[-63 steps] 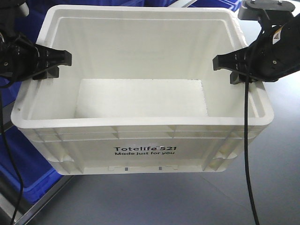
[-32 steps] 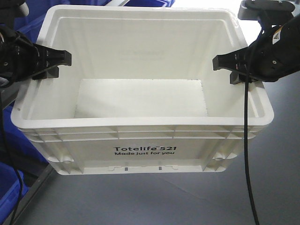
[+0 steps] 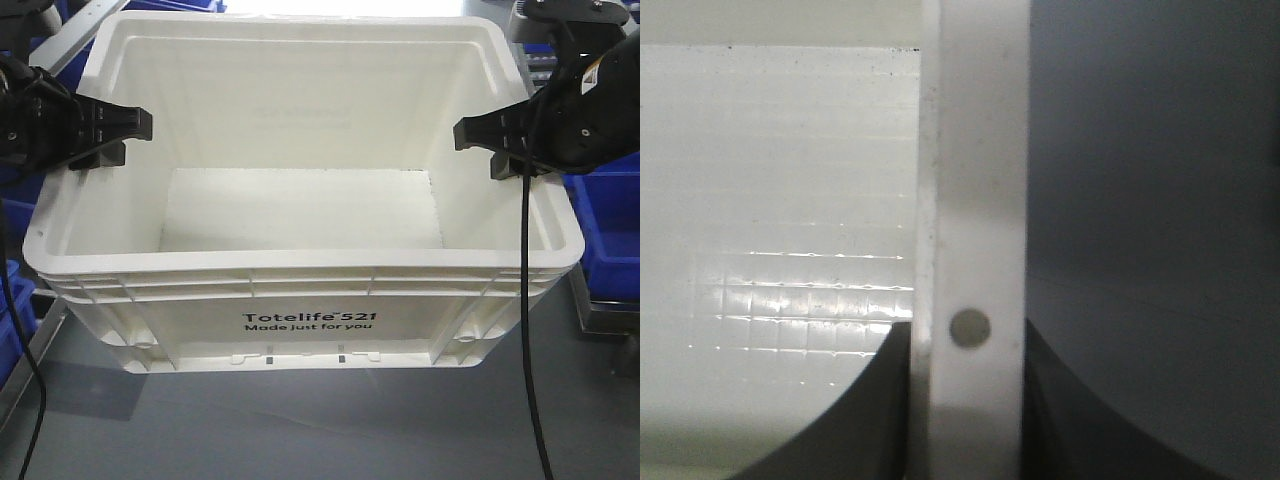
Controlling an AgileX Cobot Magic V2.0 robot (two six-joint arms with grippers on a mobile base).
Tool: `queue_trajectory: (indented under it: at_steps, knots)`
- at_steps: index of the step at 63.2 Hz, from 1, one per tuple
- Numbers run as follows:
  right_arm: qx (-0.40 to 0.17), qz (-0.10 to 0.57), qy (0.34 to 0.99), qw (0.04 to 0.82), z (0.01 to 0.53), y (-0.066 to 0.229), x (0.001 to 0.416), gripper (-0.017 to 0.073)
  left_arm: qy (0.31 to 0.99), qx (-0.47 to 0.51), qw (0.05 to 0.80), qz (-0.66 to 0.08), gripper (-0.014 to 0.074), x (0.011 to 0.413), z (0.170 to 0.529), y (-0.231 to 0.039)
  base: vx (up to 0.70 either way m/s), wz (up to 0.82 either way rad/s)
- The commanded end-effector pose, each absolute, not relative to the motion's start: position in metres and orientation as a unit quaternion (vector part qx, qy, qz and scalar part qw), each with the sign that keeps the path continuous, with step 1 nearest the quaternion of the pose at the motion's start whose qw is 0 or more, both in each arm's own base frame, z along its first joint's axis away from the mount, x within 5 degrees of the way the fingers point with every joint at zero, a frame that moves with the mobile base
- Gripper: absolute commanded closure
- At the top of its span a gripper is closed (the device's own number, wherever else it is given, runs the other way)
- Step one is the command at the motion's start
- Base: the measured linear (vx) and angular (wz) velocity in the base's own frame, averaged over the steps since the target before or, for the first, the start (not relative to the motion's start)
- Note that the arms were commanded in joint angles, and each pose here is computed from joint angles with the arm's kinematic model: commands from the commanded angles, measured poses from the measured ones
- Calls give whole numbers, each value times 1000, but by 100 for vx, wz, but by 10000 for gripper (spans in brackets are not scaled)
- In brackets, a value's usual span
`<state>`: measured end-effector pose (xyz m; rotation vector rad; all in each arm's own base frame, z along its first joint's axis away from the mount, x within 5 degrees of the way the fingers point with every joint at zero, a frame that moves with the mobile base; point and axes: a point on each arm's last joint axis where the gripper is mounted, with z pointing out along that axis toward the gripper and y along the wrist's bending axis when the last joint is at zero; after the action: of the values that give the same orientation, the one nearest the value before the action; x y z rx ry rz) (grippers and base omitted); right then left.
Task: Move bin from left to right shelf
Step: 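Hold the crate with both grippers while the base turns away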
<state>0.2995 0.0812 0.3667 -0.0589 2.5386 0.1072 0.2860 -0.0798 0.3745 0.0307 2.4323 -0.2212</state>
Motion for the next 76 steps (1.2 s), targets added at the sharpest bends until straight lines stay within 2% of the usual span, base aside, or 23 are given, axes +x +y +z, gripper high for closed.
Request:
queue_trajectory:
  at_steps: [1,39,76]
  knots:
    - [-24,6,919,393,399,66,299,460,898,34,431,-85,459,275,412,-74,16,-52]
    - [-24,6,919,393,399,66,299,460,898,34,431,-85,459,275,412,-74,16,-41]
    - [-24,6,919,393,399,66,299,460,898,34,431,-85,459,275,412,-74,20,-3]
